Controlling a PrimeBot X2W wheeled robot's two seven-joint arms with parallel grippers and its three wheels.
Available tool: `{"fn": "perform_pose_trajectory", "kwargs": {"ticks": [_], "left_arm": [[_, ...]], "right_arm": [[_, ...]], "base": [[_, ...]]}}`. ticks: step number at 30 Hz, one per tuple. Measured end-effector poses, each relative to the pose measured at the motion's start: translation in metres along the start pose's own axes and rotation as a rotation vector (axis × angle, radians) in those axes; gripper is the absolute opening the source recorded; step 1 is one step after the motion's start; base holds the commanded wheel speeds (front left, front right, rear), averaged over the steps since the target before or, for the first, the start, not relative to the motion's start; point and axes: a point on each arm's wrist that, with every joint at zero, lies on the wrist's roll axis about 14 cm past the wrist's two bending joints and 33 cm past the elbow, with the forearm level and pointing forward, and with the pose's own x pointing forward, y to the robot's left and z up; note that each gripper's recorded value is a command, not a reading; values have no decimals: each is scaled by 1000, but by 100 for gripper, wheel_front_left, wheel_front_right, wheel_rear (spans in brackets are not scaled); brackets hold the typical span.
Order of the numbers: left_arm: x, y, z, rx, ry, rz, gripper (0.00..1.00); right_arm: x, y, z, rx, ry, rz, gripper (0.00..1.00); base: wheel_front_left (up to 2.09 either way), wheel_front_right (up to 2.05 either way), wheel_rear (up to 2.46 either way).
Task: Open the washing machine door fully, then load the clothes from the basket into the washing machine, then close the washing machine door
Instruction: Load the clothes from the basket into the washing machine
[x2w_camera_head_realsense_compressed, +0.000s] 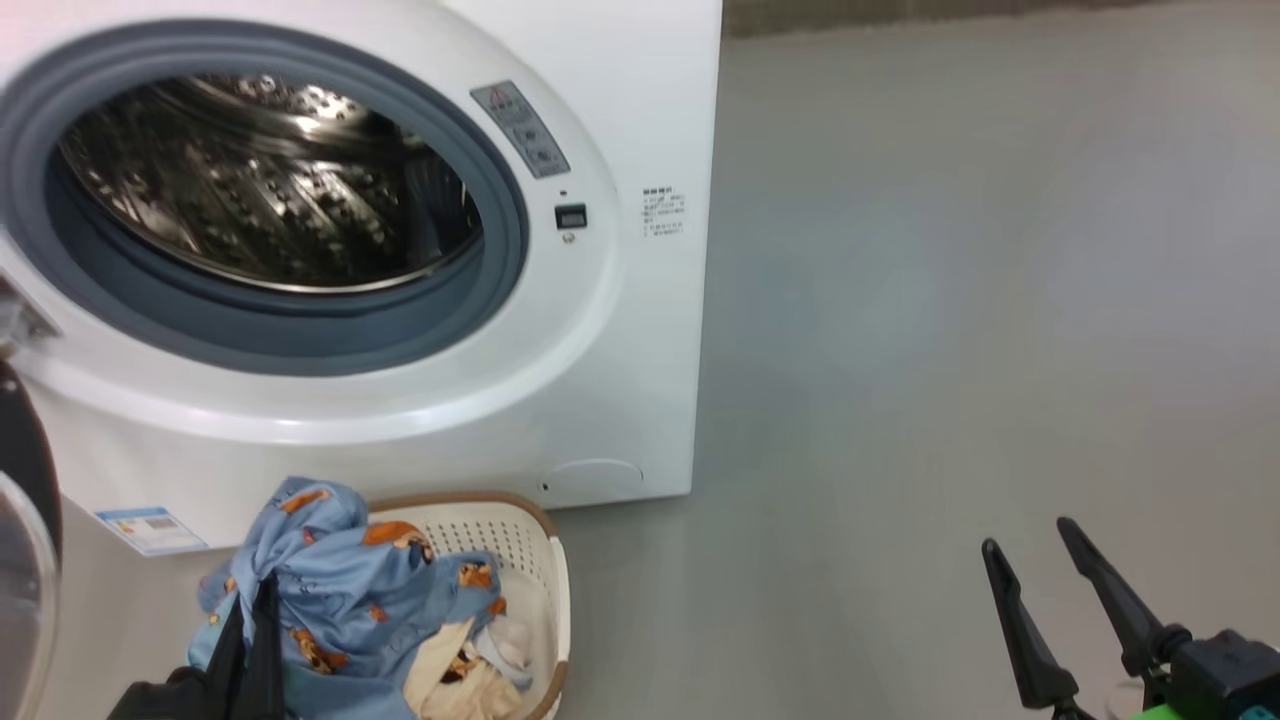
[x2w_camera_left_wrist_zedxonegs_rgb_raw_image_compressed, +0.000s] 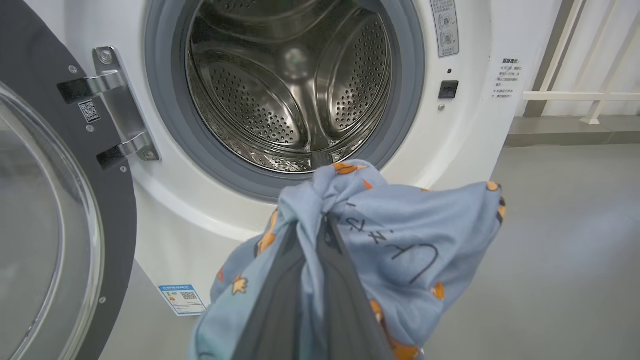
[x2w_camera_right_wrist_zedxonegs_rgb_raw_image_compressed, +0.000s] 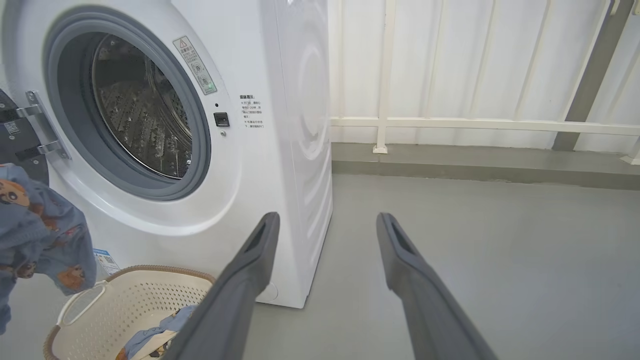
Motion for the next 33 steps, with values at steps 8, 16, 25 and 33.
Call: {"fn": "perform_pose_trajectory", "kwargs": {"ticks": [8,16,25,33], "left_arm": [[-20,1,21,6,-54,1,0],[-29,0,28,9,-67,-4,0],[-30,1,27,19,-49,-4,0],[-29,0,25,18,-43,-2,0]], "right_arm": [[-12,7,10,6,-31,9,100],[-15,12,19,17,-62,11,100],[-18,14,16,21,-52,16,100],[-18,14,15,14,-47,15,100]], "base": [[0,0,0],[0,0,0],[0,0,0],[0,0,0]]}}
